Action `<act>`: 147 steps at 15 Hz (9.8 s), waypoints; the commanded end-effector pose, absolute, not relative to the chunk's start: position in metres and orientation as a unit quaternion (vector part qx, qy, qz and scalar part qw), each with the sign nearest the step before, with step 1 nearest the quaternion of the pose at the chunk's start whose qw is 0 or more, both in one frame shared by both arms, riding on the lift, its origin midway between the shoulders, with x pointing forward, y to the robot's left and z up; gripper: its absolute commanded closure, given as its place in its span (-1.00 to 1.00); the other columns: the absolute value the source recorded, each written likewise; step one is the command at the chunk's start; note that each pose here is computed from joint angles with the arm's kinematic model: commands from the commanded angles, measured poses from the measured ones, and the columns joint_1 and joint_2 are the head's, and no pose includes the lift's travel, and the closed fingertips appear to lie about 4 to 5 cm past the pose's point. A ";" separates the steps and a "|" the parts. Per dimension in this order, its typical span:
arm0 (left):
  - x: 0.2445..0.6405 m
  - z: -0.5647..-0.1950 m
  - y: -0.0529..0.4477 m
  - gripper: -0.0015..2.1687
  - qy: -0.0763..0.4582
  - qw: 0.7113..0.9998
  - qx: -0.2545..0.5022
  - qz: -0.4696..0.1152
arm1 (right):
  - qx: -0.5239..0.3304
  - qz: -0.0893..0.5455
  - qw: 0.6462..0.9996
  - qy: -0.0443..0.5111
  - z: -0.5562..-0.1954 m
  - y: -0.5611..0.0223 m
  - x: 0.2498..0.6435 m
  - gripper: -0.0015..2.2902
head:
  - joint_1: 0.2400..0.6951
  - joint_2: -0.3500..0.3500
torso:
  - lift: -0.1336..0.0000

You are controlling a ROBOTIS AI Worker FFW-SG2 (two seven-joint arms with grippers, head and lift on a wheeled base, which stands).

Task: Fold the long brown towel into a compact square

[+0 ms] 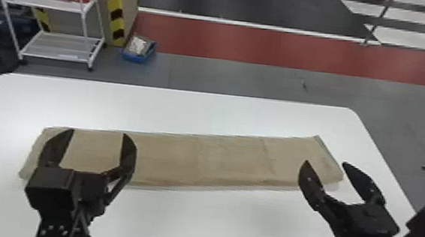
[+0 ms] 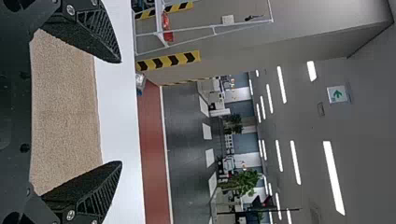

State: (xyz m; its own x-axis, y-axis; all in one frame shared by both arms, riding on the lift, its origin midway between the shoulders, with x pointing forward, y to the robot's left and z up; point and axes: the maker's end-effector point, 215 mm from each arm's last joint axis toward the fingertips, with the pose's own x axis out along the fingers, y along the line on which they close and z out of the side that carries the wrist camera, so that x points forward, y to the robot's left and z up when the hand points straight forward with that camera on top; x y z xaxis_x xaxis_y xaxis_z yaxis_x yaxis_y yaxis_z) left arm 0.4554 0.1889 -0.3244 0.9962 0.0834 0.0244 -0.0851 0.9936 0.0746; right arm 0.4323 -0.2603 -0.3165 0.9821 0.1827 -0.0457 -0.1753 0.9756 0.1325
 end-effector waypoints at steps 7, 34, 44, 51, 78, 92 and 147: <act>0.458 -0.327 0.188 -0.93 -0.008 0.998 0.037 0.040 | 0.061 0.090 0.994 0.027 -0.316 -0.261 0.435 -0.90 | 1.00 -0.26 | -0.78; 0.513 -0.468 0.369 -0.80 0.176 0.980 -0.031 0.084 | 0.042 0.106 0.993 0.043 -0.333 -0.260 0.444 -0.90 | 1.00 0.35 | -0.78; 0.507 -0.465 0.364 0.90 0.186 0.979 -0.032 0.083 | 0.041 0.107 0.993 0.041 -0.330 -0.259 0.441 -0.90 | 1.00 0.36 | -0.78; 0.501 -0.441 0.332 0.90 0.217 0.972 -0.057 0.071 | 0.050 0.104 0.993 0.039 -0.330 -0.264 0.444 -0.90 | 1.00 0.32 | -0.78; 0.537 -0.367 0.116 -0.97 0.096 0.995 -0.003 -0.015 | 0.095 0.054 0.994 0.000 -0.323 -0.320 0.519 -0.89 | 1.00 -0.82 | -0.77; 0.493 -0.369 0.229 -0.97 0.057 0.995 0.020 0.077 | 0.031 0.226 0.960 0.163 -0.413 -0.099 0.553 -0.75 | 1.00 0.41 | -0.77; 0.538 -0.394 0.191 -0.97 0.058 0.998 0.009 0.013 | 0.014 0.259 0.935 0.244 -0.448 -0.071 0.581 -0.02 | 1.00 0.33 | -0.77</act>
State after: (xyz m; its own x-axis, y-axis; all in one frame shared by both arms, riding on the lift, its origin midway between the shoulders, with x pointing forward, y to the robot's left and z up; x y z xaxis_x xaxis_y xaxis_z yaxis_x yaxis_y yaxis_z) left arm 0.5370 0.1904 -0.3949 0.9927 0.0256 -0.1176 -0.0235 0.9995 0.0190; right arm 0.5832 -0.0717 -0.4556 0.7391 0.4861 -0.4663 -0.4756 0.8668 0.1498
